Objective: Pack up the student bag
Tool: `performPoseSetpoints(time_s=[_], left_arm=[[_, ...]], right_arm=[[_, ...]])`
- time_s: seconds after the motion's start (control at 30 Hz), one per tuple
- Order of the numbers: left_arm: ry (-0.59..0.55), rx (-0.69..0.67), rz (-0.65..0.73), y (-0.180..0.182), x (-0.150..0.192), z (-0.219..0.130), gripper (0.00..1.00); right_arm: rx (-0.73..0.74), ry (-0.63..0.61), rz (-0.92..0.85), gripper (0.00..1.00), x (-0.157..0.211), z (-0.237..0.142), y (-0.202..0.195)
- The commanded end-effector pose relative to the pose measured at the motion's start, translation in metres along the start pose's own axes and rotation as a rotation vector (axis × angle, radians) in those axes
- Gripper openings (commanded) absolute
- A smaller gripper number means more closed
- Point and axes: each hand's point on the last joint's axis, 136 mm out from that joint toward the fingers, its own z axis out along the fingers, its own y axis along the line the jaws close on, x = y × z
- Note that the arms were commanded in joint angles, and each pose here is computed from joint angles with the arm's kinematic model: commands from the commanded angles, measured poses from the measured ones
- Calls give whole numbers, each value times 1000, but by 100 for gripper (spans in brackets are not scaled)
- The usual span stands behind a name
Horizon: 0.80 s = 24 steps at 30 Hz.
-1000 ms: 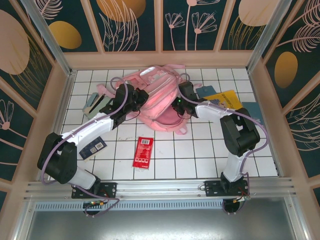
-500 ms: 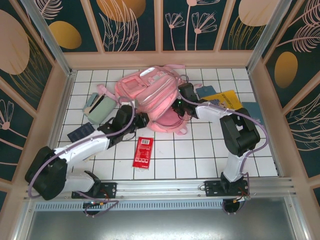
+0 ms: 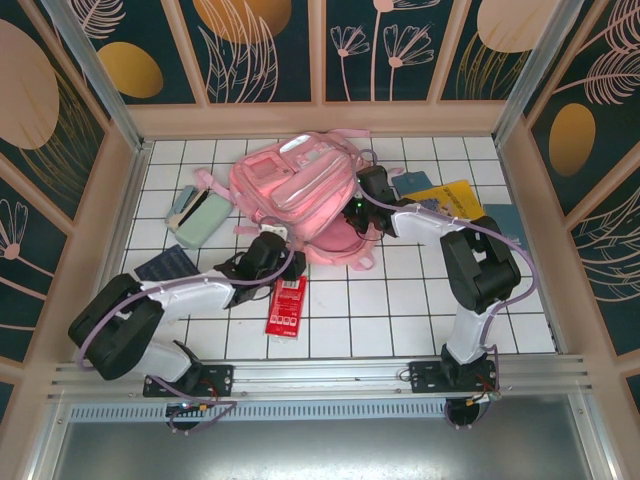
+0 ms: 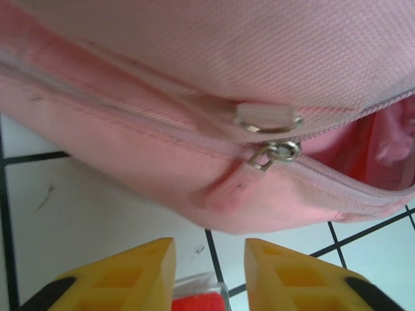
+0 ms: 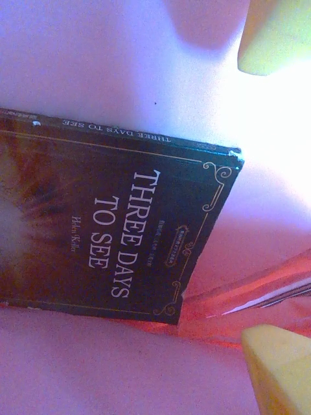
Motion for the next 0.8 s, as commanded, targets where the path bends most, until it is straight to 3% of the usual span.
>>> performPoseSetpoints(time_s=[0.0,0.17,0.4,0.53,0.6,0.63,0.73,0.77], left_arm=[[-92,39,75,-21,-29,3,37],[-95,13,116,-21,-31,15,38],[-67,-137,146,6,-24,28,22],[-59,-168,151,13,-20,30,24],[-53,-209,157,19,-20,33,37],[-50,-229,159,23,-19,35,38],[-31,-232,168,25,-14,40,20],[-29,-229,164,24,-14,40,7]], right_arm=[[-118,1,-46,99,-1,-19,40],[-119,10,-45,99,2,-20,40],[-136,13,-35,99,4,-21,42],[-138,17,-31,99,6,-19,40],[-140,18,-30,99,6,-19,40],[-142,19,-29,99,6,-19,40],[-145,19,-30,99,7,-20,41],[-144,18,-31,99,6,-20,41]])
